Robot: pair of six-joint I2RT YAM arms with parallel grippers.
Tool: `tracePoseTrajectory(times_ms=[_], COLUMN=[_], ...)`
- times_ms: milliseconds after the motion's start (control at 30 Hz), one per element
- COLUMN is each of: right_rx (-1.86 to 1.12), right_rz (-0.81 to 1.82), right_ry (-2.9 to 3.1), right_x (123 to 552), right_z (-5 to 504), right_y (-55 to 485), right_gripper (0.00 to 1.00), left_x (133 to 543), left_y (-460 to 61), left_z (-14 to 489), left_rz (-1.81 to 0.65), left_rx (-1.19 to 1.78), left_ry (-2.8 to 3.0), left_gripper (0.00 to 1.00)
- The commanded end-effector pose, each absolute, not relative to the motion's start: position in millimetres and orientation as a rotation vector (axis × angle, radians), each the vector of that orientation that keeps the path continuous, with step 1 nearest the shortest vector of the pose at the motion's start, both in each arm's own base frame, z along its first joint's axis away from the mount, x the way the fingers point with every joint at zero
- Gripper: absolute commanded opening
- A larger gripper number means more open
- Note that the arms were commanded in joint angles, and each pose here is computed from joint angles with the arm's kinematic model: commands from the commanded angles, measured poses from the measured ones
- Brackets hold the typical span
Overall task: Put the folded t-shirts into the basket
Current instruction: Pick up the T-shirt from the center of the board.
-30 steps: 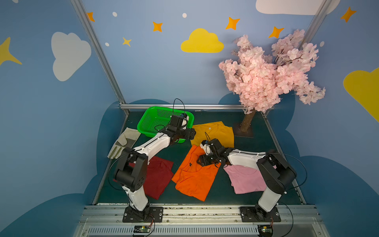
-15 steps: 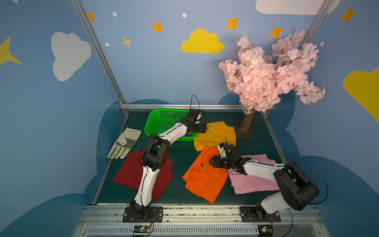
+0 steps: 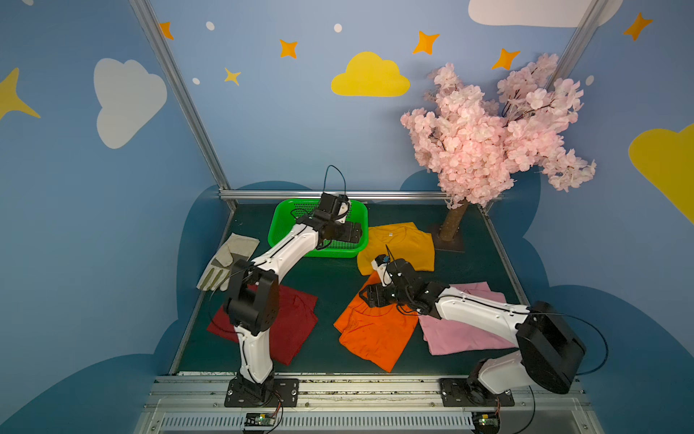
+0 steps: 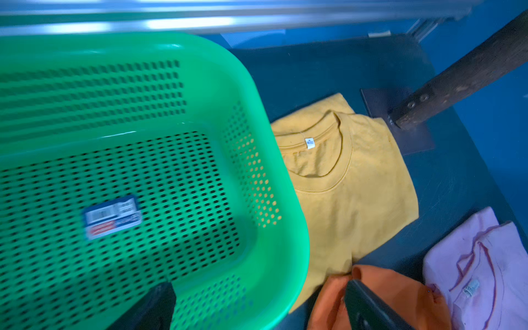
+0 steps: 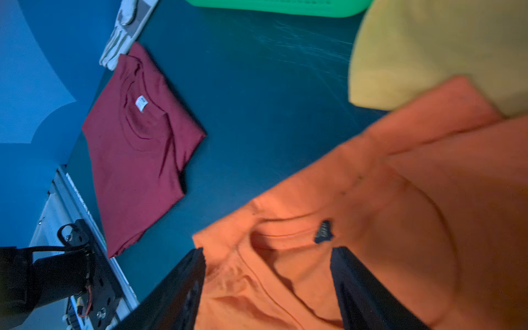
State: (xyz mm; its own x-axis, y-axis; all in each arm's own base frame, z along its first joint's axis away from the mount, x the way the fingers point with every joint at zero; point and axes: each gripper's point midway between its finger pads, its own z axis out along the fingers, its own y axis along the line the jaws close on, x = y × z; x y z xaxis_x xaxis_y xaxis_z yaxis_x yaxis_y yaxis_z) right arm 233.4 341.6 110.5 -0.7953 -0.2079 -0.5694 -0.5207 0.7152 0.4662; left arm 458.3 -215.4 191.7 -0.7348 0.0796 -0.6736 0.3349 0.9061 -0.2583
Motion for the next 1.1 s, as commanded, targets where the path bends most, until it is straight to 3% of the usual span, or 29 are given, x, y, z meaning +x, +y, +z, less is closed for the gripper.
tracePoseTrajectory(times_ms=[0,333,700,933,1067], right_rx=[-0.599,-0.690,-0.671,-0.665,-0.733], right_rz=[0.954,0.960,0.794,0.875,0.931], right_ry=[2.442,2.596,2.726,2.670,2.610], right_x=[215,186,179,202,214], right_z=[106,50,-8,6,35], right_y=[393,487,505,513,492], right_gripper=[0.75,0.71,0.51,0.13,0.00], left_x=[443,405,388,374,359], left_y=[-172,-37,-28,-27,-28], left_z=[230,239,237,221,211], left_rz=[-0.477,-0.445,-0.487,-0.484,-0.469], left_rx=[0.197,-0.290,-0.347,-0.373,-0.399], left_ry=[2.265,2.146,2.113,2.133,2.135], left_gripper=[0.98,0.99,0.98,0.97,0.97])
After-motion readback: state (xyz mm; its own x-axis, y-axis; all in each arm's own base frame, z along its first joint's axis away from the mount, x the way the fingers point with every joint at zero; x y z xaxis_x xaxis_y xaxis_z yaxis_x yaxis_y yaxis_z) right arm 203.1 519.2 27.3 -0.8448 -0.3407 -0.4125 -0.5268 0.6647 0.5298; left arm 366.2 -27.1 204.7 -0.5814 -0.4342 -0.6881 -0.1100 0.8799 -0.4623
